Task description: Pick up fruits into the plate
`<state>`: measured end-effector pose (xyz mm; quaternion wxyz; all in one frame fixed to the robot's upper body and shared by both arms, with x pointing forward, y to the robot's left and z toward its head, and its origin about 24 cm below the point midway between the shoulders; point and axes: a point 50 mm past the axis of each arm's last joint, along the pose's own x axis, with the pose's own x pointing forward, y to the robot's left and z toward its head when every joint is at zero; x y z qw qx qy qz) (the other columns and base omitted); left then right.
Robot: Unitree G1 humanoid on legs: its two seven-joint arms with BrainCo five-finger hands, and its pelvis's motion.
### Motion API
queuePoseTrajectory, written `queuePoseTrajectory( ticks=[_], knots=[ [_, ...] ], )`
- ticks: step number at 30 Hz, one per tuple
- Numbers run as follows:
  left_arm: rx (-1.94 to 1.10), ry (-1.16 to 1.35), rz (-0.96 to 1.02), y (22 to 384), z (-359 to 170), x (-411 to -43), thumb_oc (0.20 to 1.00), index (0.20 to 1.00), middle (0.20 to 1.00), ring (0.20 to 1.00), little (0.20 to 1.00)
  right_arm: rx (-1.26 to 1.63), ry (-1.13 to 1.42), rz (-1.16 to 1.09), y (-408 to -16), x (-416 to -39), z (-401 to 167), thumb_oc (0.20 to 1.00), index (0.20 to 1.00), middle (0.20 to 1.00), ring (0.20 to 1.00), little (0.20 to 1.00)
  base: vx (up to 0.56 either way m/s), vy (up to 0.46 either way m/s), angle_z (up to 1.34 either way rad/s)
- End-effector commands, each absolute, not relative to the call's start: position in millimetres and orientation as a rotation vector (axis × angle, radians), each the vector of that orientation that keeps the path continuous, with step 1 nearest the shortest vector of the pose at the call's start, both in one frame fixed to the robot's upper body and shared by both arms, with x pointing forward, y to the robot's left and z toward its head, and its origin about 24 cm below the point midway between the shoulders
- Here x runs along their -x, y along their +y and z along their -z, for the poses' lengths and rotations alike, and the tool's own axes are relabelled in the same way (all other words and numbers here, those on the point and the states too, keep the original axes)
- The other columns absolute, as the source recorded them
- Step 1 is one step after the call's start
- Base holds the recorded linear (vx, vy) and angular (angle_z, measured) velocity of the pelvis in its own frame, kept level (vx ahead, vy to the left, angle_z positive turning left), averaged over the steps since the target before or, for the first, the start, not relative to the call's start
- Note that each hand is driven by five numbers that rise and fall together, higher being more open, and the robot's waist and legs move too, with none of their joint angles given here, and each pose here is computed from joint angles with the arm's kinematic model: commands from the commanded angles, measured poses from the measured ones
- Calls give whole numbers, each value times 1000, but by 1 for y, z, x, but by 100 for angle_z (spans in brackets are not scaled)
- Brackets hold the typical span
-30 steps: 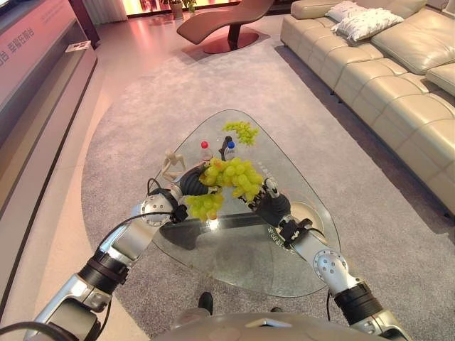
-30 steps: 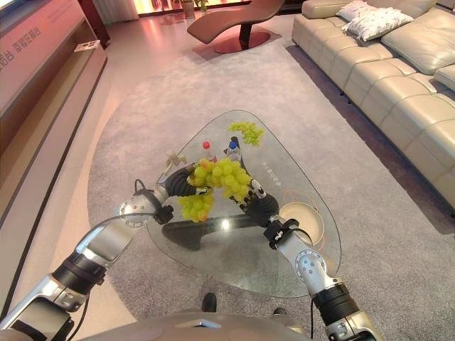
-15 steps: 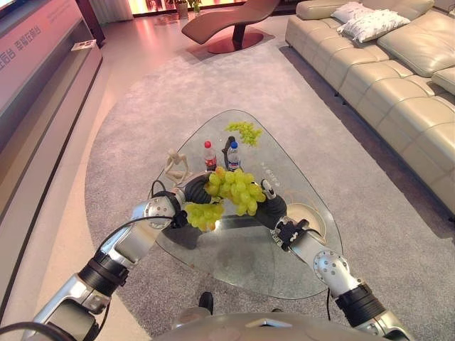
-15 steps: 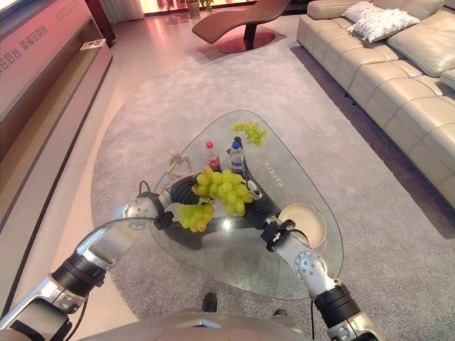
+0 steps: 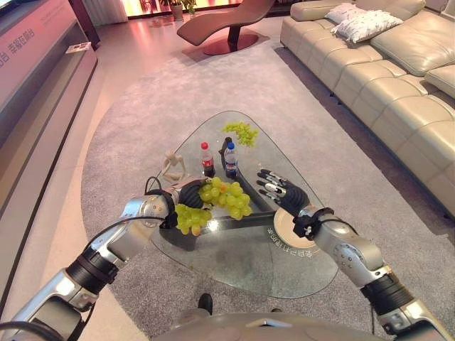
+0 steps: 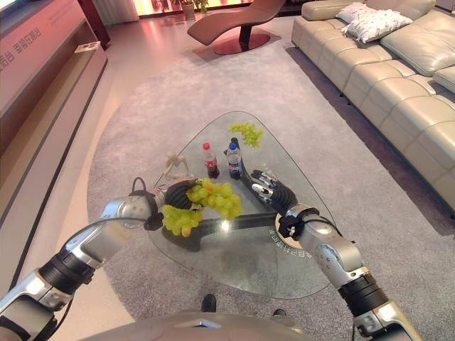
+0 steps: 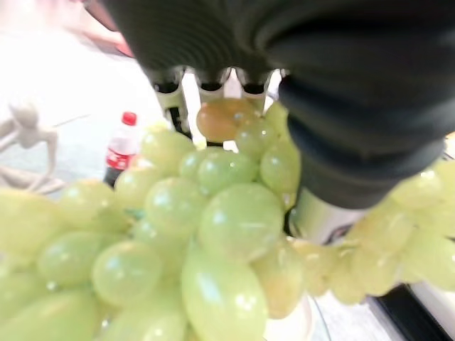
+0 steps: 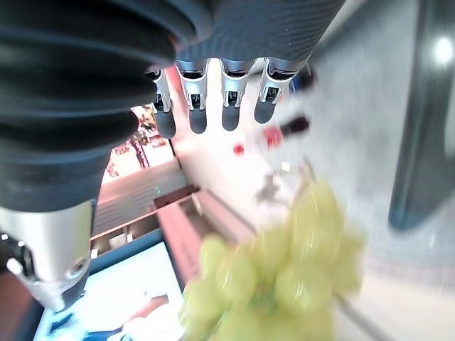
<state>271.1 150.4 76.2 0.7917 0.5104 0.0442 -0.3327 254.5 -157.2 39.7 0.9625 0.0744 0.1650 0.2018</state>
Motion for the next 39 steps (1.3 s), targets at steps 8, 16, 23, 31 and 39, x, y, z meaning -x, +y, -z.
queuePoseTrajectory(
  ticks=[8, 16, 23, 31, 39],
  knots=[
    [-1227, -75, 640, 154, -126, -292, 200, 200, 200, 200, 200, -38, 195, -524, -145, -268, -79, 1000, 1000, 1000, 1000, 1000, 0, 0, 0],
    [-1273, -114, 671, 152, -135, -291, 200, 200, 200, 200, 200, 65, 206, -552, -151, -269, -79, 1000, 1000, 1000, 1000, 1000, 0, 0, 0],
    [-1322, -168, 714, 143, -145, -291, 200, 200, 200, 200, 200, 126, 197, -643, -148, -272, -88, 1000, 1000, 1000, 1000, 1000, 0, 0, 0],
    [-1396, -225, 735, 138, -157, -293, 200, 200, 200, 200, 200, 43, 177, -775, -134, -269, -99, 1000, 1000, 1000, 1000, 1000, 0, 0, 0],
    [-1422, -295, 754, 127, -167, -294, 200, 200, 200, 200, 200, -123, 178, -914, -109, -262, -103, 1000, 1000, 1000, 1000, 1000, 0, 0, 0]
  ],
)
